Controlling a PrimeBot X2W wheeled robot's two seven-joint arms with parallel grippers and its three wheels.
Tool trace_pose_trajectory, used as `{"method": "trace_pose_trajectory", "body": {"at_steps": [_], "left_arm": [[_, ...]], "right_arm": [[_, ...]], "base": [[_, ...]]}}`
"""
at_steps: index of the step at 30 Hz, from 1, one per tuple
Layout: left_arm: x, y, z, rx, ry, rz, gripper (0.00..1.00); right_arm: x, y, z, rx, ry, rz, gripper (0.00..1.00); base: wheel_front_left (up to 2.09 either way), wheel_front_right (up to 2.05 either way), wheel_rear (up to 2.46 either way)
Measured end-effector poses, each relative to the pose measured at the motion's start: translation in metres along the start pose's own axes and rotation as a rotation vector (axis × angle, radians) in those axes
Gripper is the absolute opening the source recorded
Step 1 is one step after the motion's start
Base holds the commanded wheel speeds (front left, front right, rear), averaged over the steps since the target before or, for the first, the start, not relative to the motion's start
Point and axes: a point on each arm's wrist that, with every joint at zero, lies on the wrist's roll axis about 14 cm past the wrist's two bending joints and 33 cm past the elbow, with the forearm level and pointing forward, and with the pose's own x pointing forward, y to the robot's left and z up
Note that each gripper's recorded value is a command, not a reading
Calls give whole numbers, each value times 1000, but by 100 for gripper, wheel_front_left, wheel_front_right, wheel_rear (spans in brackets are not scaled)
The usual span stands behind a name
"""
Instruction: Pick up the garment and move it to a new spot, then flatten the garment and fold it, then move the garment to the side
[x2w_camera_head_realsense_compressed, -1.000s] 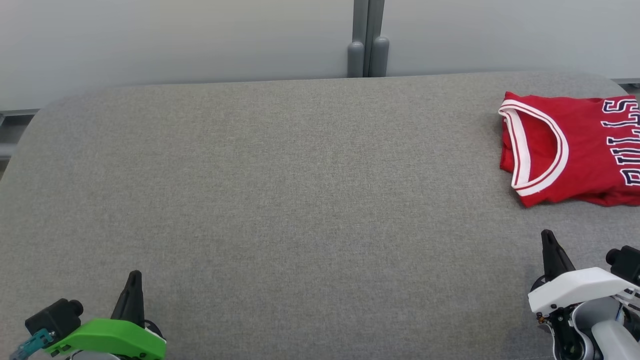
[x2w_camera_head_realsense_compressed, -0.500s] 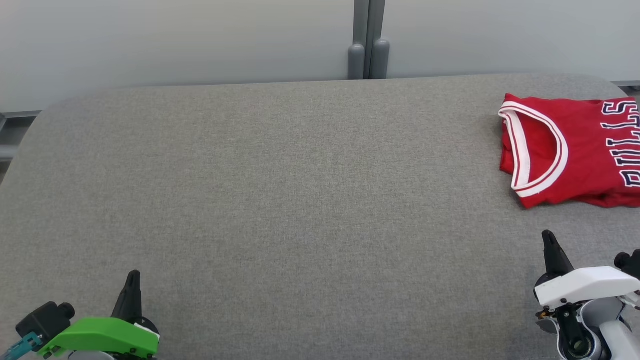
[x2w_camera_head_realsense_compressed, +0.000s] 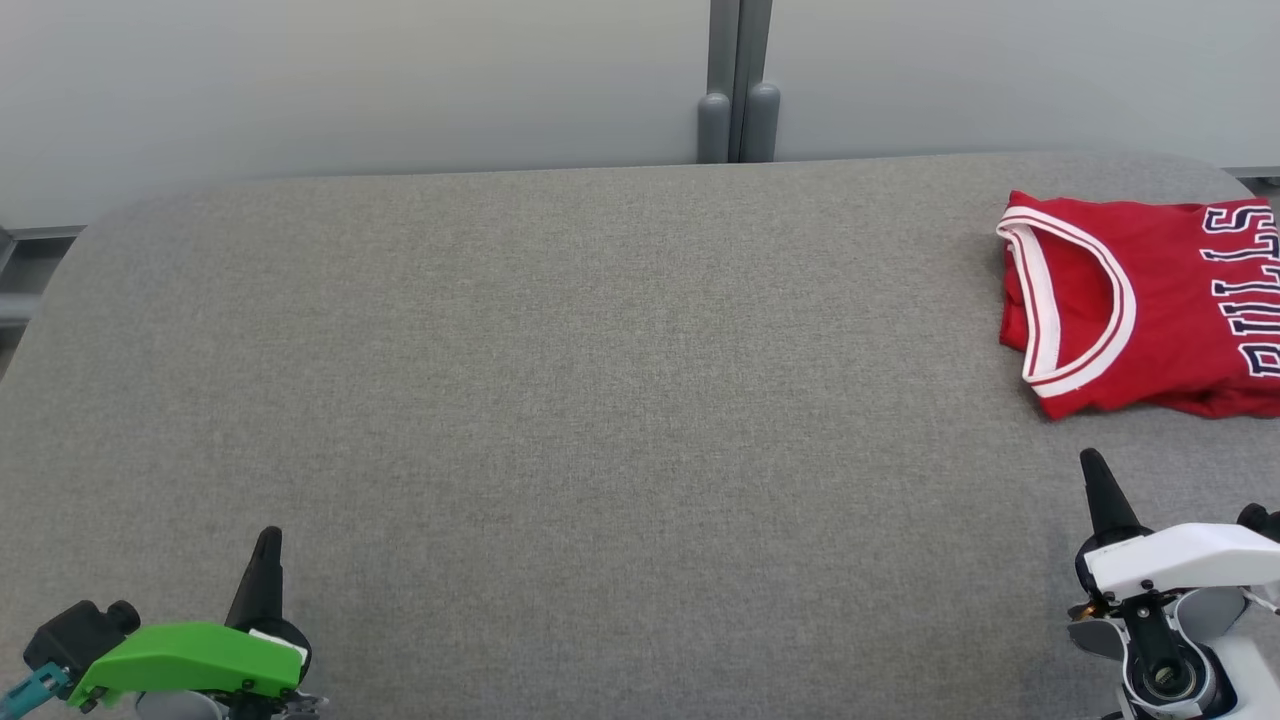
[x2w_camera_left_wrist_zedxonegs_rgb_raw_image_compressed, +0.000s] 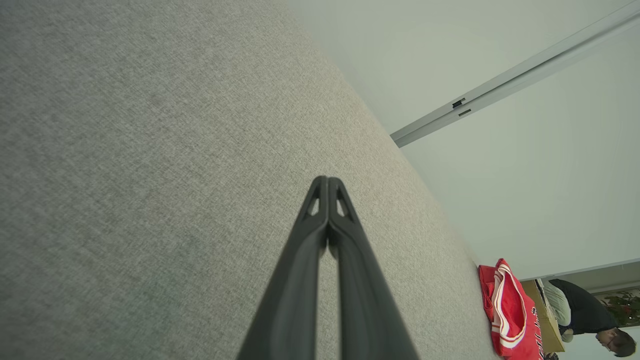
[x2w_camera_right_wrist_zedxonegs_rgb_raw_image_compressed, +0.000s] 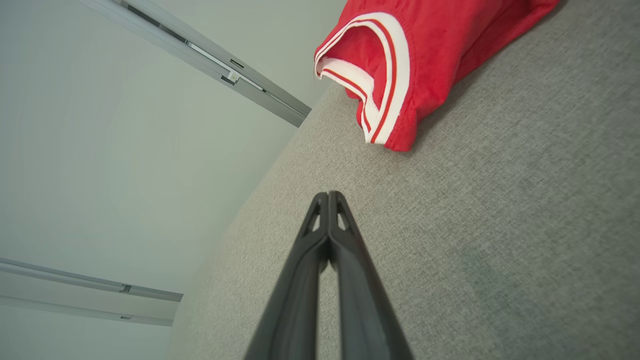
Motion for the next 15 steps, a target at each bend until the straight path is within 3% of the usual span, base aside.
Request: {"method": "trace_pose_trajectory", "body": {"at_steps": [15], "left_arm": [[0, -4, 4, -166, 4, -20, 0]], "right_arm": [[2, 6, 3, 208, 3, 26, 0]], "base": [[0, 0, 0]]}}
